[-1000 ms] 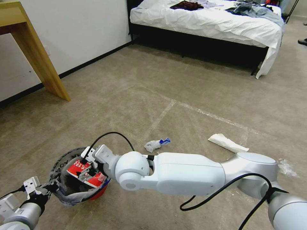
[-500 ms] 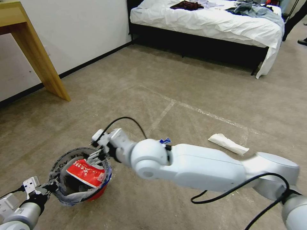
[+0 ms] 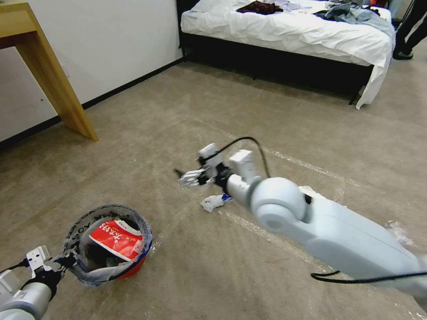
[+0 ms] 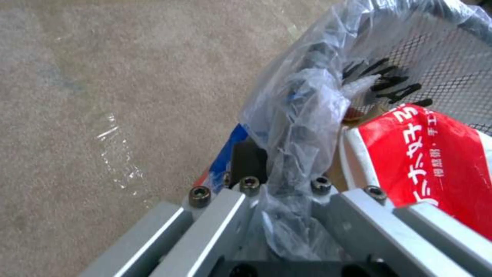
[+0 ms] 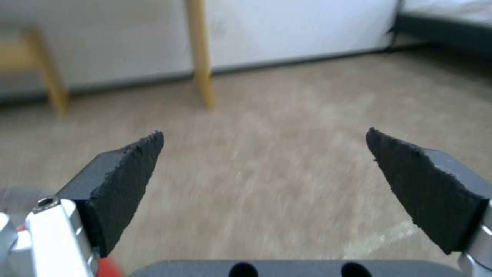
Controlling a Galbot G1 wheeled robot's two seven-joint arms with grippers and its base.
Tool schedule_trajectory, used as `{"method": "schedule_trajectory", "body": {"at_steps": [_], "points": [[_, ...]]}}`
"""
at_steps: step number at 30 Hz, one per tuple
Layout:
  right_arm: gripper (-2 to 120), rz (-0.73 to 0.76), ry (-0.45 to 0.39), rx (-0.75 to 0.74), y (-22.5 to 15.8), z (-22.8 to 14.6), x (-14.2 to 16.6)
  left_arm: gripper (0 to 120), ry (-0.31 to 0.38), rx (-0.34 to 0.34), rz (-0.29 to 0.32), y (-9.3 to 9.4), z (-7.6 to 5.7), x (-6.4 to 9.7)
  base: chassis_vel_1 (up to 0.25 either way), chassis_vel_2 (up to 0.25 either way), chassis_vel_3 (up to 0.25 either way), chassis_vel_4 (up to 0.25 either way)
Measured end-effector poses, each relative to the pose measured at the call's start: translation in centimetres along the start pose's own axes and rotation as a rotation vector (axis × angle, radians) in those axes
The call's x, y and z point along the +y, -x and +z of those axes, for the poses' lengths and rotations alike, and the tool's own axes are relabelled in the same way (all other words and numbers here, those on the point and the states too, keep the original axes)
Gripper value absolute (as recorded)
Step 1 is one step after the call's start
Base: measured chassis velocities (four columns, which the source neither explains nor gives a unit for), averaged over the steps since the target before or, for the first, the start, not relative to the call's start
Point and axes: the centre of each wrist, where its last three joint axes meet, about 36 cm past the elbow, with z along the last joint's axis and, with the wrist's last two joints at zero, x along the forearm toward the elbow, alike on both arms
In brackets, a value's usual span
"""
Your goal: Pick up the trash bin and place the garbage on the floor into it.
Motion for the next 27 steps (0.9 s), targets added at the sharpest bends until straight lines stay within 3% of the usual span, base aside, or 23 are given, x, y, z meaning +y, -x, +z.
{"method": "schedule_trajectory", "body": {"at_steps": [4,6,11,14,17,19,22,27], "points": [[100,0.045,0.046,-0.115,-1.0,-0.5,-1.8,1,0.000,-0.006,0.000,-0.2,-0.2,0.0,0.000,0.000,0.000,0.000],[100,0.110,0.076,-0.274,-2.1,-0.9,-4.4,1,0.000,-0.012,-0.002,-0.6,-0.4,0.1,0.000,0.000,0.000,0.000],[100,0.220,0.062,-0.456,-3.9,1.0,-7.8,1,-0.001,-0.018,0.000,-0.9,-0.7,0.0,0.000,0.000,0.000,0.000],[100,0.294,0.063,-0.489,-6.0,2.9,-8.9,1,0.000,-0.017,-0.001,-1.1,-0.7,0.0,0.000,0.000,0.000,0.000],[100,0.379,0.001,-0.519,-7.8,4.8,-10.3,1,0.002,-0.015,0.000,-1.1,-0.6,0.0,0.000,0.000,0.000,0.000],[100,0.471,-0.099,-0.530,-8.6,8.0,-12.0,1,0.005,-0.016,0.005,-1.2,-0.6,0.0,0.000,0.000,0.000,0.000],[99,0.542,-0.149,-0.515,-9.6,10.5,-12.8,1,0.007,-0.019,0.012,-1.1,-0.6,-0.1,0.000,0.000,0.000,0.000],[99,0.620,-0.156,-0.478,-11.1,12.9,-12.5,1,0.010,-0.026,0.020,-1.1,-0.7,-0.3,0.000,0.000,0.000,0.000]]}}
